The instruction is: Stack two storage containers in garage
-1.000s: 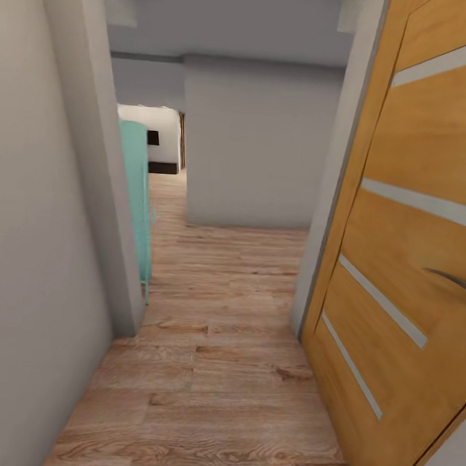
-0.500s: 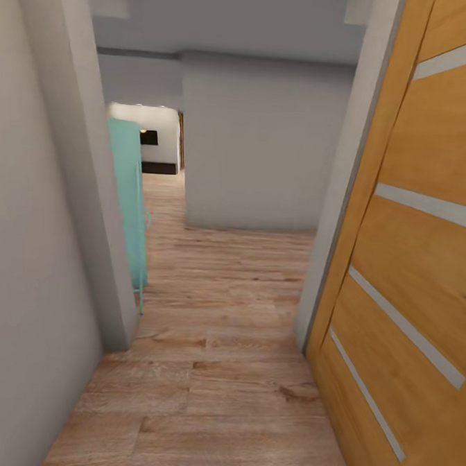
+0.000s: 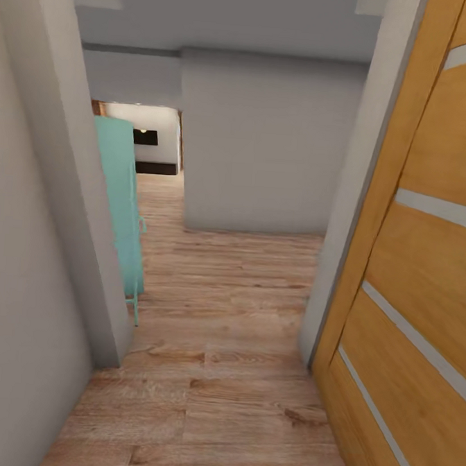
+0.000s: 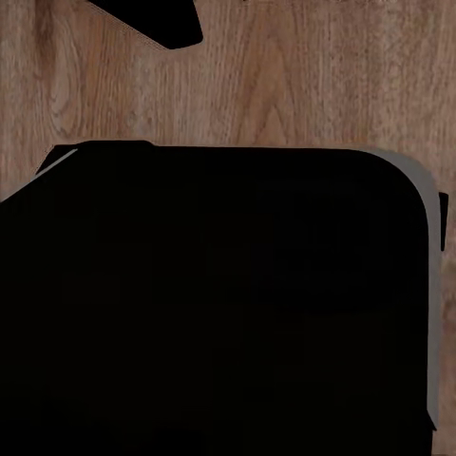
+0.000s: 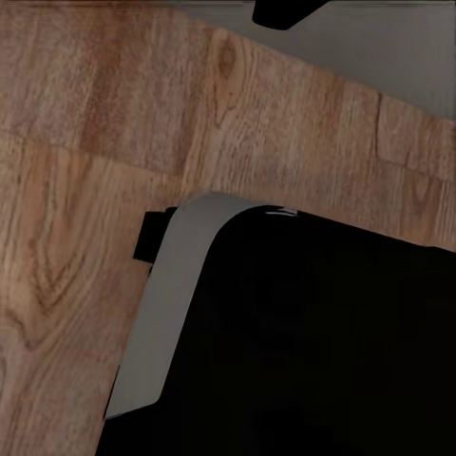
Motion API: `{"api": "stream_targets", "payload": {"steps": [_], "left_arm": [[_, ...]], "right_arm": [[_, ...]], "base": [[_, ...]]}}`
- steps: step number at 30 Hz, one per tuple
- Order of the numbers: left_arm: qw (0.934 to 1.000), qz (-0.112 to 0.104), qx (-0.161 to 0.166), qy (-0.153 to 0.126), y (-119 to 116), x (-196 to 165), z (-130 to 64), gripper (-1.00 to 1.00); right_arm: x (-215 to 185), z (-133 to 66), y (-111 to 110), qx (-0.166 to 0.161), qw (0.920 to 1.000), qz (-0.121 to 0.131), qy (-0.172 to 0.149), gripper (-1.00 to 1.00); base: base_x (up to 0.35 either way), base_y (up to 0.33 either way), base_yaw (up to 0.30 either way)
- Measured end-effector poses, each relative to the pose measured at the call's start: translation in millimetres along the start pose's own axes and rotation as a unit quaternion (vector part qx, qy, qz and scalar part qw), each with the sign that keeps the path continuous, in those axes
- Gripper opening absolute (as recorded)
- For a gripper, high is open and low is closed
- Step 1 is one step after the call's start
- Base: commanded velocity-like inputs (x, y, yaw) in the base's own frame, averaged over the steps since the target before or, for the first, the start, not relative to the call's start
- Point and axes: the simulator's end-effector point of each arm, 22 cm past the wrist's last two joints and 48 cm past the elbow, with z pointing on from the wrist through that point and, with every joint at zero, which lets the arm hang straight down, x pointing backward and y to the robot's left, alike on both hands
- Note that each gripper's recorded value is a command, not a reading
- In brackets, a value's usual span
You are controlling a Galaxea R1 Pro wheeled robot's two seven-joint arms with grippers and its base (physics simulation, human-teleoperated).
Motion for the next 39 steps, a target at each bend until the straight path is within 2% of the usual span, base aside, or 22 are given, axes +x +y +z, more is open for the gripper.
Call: {"api": "stream_targets", "payload": {"steps": [11, 18, 39], "left_arm": [[1.0000, 0.000, 0.000, 0.001, -0.2, 1.0, 0.0, 1.00], [1.0000, 0.000, 0.001, 0.001, -0.3, 1.0, 0.0, 1.00], [1.0000, 0.000, 0.000, 0.000, 0.0, 0.6, 0.0, 1.00]], "right_arm": [[1.7, 0.1, -2.2, 0.001, 1.0000, 0.005, 0.002, 1.00], [1.0, 0.1, -2.4, 0.002, 1.0000, -0.004, 0.001, 1.00], [1.2, 0.1, -2.7, 0.002, 1.0000, -0.003, 0.001, 1.00]], "base": [[0.325, 0.000, 0.051], [0.325, 0.000, 0.000], [0.325, 0.000, 0.000]]}}
